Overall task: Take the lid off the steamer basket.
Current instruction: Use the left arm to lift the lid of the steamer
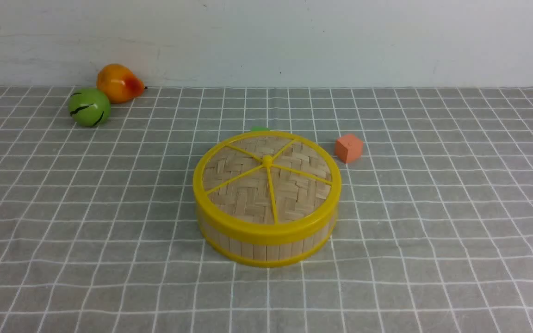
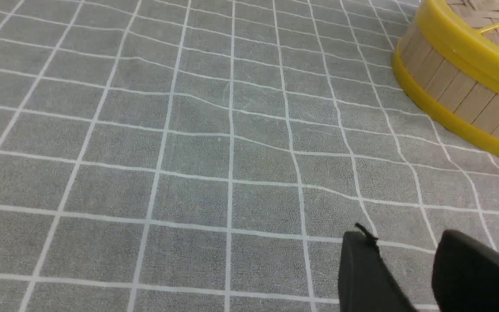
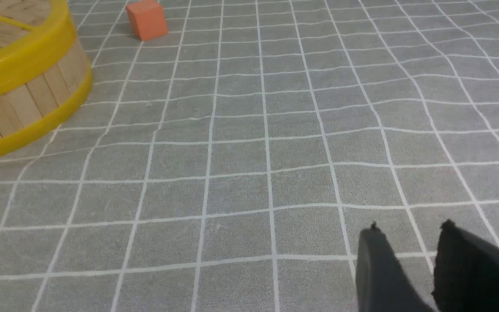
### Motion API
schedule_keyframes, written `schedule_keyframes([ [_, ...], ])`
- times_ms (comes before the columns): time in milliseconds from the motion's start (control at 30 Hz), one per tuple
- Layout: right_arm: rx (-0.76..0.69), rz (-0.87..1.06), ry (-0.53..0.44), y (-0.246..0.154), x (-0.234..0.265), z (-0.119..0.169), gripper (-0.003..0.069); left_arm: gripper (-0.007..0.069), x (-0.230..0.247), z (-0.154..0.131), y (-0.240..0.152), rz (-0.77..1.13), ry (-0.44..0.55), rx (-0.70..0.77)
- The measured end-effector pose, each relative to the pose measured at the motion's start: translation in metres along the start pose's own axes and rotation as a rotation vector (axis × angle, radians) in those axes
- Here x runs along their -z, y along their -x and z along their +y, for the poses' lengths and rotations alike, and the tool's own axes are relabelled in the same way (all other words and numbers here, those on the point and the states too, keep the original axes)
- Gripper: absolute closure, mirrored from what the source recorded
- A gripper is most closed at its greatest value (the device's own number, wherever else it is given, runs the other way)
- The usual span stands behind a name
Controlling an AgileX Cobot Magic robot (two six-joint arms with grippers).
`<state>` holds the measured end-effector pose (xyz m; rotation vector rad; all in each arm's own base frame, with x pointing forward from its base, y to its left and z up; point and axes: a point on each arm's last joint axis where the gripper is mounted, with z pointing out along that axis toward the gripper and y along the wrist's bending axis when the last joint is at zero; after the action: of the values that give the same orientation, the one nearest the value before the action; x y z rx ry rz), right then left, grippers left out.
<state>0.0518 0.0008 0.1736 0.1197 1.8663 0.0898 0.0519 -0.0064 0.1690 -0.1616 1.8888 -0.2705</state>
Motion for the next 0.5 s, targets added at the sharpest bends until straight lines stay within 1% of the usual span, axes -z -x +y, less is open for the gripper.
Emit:
schedule_keyframes([
  [500,0.0,0.0,0.0,0.0,0.0,0.0,0.0456,0.0387,0.0,0.0,0.0,0.0,0.0,0.0],
])
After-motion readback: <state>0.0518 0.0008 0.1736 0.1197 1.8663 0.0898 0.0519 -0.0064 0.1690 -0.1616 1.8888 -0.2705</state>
